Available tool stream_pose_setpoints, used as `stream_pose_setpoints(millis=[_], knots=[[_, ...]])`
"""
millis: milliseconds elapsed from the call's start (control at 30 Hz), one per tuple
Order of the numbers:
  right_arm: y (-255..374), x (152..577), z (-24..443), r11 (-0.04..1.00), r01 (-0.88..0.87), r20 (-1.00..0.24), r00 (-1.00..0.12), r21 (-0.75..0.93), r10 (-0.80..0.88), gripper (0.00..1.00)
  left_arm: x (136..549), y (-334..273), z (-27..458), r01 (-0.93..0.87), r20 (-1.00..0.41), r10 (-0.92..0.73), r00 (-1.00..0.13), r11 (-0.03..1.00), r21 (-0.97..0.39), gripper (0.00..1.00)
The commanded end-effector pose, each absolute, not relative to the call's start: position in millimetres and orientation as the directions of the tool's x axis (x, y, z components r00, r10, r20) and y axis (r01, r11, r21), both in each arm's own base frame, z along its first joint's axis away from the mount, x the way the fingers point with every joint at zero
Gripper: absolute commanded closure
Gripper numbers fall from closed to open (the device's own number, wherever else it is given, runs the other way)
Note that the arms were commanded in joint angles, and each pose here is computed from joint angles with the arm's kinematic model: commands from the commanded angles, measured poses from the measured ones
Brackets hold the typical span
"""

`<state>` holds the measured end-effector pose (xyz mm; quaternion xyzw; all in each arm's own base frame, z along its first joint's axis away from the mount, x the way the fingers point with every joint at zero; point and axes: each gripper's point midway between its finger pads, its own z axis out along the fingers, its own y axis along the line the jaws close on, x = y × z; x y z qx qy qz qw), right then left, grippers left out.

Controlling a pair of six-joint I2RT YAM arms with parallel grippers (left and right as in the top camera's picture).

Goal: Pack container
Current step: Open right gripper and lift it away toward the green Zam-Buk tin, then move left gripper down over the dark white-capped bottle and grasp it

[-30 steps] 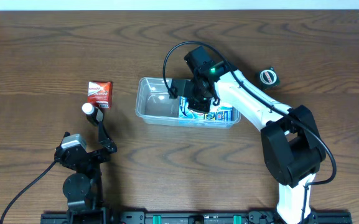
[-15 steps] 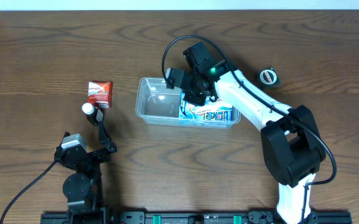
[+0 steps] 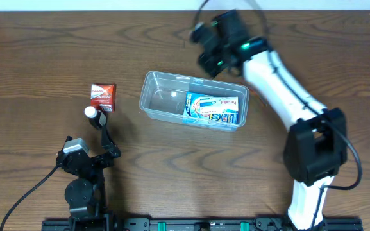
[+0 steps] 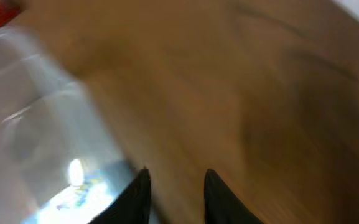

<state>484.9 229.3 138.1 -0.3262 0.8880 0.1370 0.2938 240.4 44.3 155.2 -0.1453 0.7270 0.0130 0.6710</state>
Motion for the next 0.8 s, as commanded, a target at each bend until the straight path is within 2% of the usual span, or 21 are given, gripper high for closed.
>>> stream_pose_setpoints(millis=[0,67,133,200,267,500,767], knots=[[191.8,501.9,142.1,0.832,-0.539,-0.608,-0.706,0.129,-0.364,0.57,239.5,45.4,137.2,-0.244,-0.977,-0.182,-0.112,0.958,-0.150,0.02],[168.9,506.6,139.8,0.856,-0.500,-0.595,-0.731,0.133,-0.335,0.45,239.5,45.4,137.2,-0.244,-0.977,-0.182,-0.112,0.958,-0.150,0.02],[147.2,509.0,137.0,0.877,-0.459,-0.578,-0.758,0.141,-0.304,0.19,239.5,45.4,137.2,-0.244,-0.977,-0.182,-0.112,0.958,-0.150,0.02],[130.4,508.8,134.0,0.894,-0.422,-0.558,-0.783,0.152,-0.275,0.14,239.5,45.4,137.3,-0.244,-0.977,-0.182,-0.112,0.958,-0.150,0.02],[112.1,506.6,129.8,0.909,-0.386,-0.531,-0.809,0.157,-0.252,0.01,239.5,45.4,137.2,-0.244,-0.977,-0.182,-0.112,0.958,-0.150,0.02],[79.0,503.5,124.4,0.933,-0.320,-0.494,-0.846,0.165,-0.203,0.01,239.5,45.4,137.2,-0.244,-0.977,-0.182,-0.112,0.958,-0.150,0.02],[72.6,504.5,124.5,0.937,-0.308,-0.494,-0.848,0.166,-0.192,0.01,239.5,45.4,137.2,-0.244,-0.977,-0.182,-0.112,0.958,-0.150,0.02]])
